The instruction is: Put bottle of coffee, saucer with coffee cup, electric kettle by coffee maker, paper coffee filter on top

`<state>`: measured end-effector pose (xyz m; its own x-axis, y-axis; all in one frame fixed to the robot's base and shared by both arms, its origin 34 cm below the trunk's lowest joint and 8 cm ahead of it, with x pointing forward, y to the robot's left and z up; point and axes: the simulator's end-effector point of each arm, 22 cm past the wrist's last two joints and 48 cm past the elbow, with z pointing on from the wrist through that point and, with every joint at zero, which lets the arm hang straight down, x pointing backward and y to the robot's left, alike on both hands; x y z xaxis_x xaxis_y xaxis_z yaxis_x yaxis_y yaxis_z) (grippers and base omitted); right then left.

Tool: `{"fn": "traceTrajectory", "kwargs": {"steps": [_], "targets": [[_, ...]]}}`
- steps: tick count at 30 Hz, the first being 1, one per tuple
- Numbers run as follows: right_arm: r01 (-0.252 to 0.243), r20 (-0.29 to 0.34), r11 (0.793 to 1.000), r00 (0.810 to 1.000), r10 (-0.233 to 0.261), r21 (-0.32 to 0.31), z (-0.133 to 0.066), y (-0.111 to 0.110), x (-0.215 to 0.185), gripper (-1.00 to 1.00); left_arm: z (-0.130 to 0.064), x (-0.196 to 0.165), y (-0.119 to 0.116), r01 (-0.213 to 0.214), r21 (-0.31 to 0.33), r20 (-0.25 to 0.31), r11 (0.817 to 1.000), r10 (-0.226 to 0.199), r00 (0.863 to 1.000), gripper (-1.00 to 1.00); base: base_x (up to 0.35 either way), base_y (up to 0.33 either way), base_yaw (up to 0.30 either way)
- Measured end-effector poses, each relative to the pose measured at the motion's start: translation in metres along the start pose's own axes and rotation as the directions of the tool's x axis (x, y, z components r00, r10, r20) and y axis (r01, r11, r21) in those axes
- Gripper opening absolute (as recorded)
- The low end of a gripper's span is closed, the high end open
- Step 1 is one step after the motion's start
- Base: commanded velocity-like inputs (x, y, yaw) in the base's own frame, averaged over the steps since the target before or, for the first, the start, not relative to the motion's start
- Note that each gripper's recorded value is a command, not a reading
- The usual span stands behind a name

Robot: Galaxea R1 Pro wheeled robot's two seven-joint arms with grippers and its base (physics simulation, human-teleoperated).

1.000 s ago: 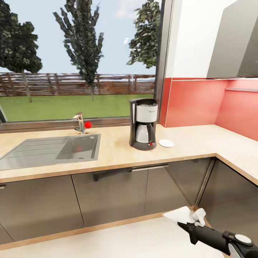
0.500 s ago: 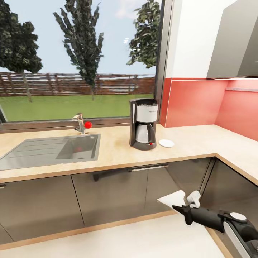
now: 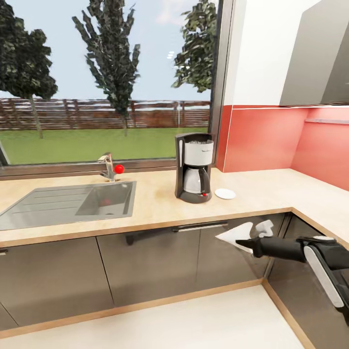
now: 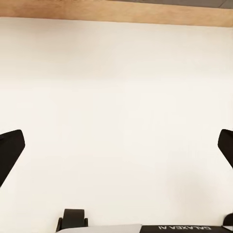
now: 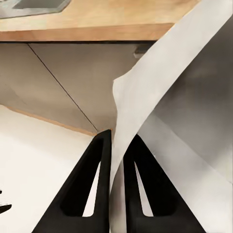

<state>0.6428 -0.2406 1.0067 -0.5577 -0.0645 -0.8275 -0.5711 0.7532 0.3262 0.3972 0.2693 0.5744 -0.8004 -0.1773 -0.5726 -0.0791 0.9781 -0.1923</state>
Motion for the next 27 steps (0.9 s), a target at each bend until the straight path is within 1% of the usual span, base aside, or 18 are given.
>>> {"fn": "traceTrajectory", "kwargs": {"steps": [3,4,8,14,16,17,20,24,25,27], "targets": [[0.010,0.026,1.000,1.000,-0.011,0.009,-0.009,-0.004,-0.022,-1.00,0.000,0.000,0.001,0.001,-0.001,0.000,1.000,-0.001,1.000,1.00,0.000,0.000,0.000],[0.020,0.039,1.000,0.999,-0.021,0.018,-0.015,-0.008,-0.033,-1.00,0.000,0.000,0.001,0.002,-0.003,0.001,1.000,-0.002,1.000,1.00,0.000,0.000,0.000],[0.046,0.065,0.998,0.997,-0.048,0.038,-0.027,-0.013,-0.057,-1.00,-0.001,-0.001,0.004,0.008,-0.008,0.002,1.000,-0.008,1.000,1.00,0.000,0.000,0.000],[0.099,0.117,0.992,0.987,-0.107,0.074,-0.046,-0.018,-0.102,-1.00,-0.001,-0.001,0.007,0.015,-0.014,0.005,1.000,-0.014,1.000,1.00,0.000,0.000,0.000],[0.126,0.146,0.988,0.979,-0.139,0.093,-0.056,-0.018,-0.126,-1.00,-0.001,-0.001,0.008,0.016,-0.016,0.005,1.000,-0.016,1.000,1.00,0.000,0.000,0.000],[0.146,0.168,0.983,0.972,-0.163,0.107,-0.064,-0.018,-0.143,-1.00,-0.001,-0.001,0.008,0.016,-0.016,0.005,1.000,-0.016,1.000,1.00,0.000,0.000,0.000],[0.169,0.194,0.976,0.962,-0.193,0.135,-0.073,-0.019,-0.167,-1.00,-0.001,-0.001,0.008,0.016,-0.015,0.005,1.000,-0.016,1.000,1.00,0.000,0.000,0.000],[0.180,0.212,0.967,0.953,-0.217,0.178,-0.084,-0.027,-0.191,-1.00,-0.001,-0.001,0.008,0.016,-0.015,0.006,1.000,-0.016,1.000,1.00,0.000,0.000,0.000],[0.178,0.216,0.963,0.951,-0.220,0.201,-0.089,-0.034,-0.201,-1.00,-0.001,-0.001,0.008,0.016,-0.015,0.006,1.000,-0.016,1.000,1.00,0.000,0.000,0.000],[0.172,0.219,0.960,0.950,-0.221,0.223,-0.093,-0.042,-0.211,-1.00,-0.001,-0.001,0.008,0.016,-0.015,0.006,1.000,-0.016,1.000,1.00,0.000,0.000,0.000]]}}
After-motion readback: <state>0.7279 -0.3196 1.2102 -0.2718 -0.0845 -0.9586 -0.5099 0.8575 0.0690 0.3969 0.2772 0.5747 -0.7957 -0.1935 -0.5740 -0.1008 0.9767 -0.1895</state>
